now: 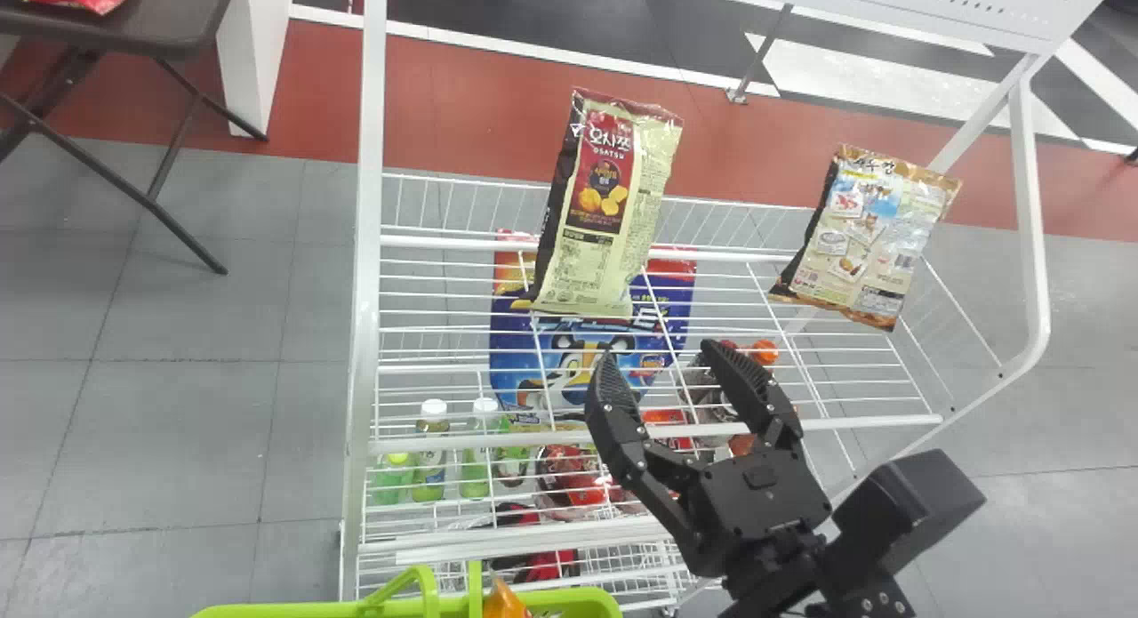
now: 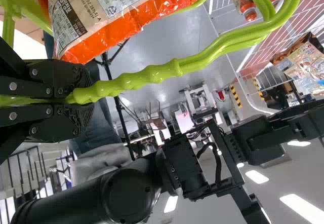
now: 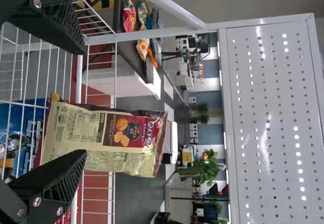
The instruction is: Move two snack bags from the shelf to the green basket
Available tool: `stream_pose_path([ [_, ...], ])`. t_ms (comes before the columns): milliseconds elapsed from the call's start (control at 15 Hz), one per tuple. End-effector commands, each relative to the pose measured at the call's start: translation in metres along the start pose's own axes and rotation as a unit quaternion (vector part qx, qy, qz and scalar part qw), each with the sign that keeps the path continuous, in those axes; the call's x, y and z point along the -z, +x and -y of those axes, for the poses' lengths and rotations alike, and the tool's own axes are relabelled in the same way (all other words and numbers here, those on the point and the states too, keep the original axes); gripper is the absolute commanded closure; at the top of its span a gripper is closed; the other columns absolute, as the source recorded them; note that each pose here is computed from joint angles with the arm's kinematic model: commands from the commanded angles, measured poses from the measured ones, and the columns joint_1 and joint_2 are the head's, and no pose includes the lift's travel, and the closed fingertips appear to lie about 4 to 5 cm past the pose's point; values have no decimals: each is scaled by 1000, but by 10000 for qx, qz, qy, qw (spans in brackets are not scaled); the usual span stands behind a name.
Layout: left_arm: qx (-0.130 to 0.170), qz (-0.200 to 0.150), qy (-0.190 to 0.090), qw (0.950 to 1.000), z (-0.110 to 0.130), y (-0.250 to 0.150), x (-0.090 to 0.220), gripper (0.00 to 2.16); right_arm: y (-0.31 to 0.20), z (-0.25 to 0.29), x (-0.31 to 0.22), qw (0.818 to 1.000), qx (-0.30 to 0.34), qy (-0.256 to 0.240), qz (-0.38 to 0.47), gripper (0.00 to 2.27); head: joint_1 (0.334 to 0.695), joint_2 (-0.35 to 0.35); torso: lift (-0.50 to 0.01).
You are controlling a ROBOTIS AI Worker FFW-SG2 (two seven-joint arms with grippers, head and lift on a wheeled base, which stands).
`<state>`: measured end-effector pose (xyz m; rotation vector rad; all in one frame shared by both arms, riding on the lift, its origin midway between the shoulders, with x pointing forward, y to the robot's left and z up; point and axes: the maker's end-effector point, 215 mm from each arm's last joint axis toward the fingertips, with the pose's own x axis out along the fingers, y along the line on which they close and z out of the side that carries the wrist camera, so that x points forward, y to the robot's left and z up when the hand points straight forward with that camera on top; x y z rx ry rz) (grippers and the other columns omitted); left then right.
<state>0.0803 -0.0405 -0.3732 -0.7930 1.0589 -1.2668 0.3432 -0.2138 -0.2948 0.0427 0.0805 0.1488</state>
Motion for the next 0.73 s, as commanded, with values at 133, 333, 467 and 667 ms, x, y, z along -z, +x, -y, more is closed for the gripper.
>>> stream_pose_path([
  [133, -13, 10, -11, 10000, -1, -2, 0, 2118, -1, 0, -1, 10000, 23, -8, 24, 130, 695, -350, -16],
  [333, -19, 10, -42, 10000, -2, -3, 1, 2118, -2, 0, -1, 10000, 28, -29, 27, 130, 695, -350, -16],
  [467, -7, 5, -42, 10000, -2, -3, 1, 2118, -1, -2, -1, 10000, 23, -14, 29, 130, 695, -350, -16],
  [667, 9, 4, -58, 10000, -1, -3, 2, 2118, -1, -4, 1, 10000, 8, -1, 7, 130, 695, -350, -16],
])
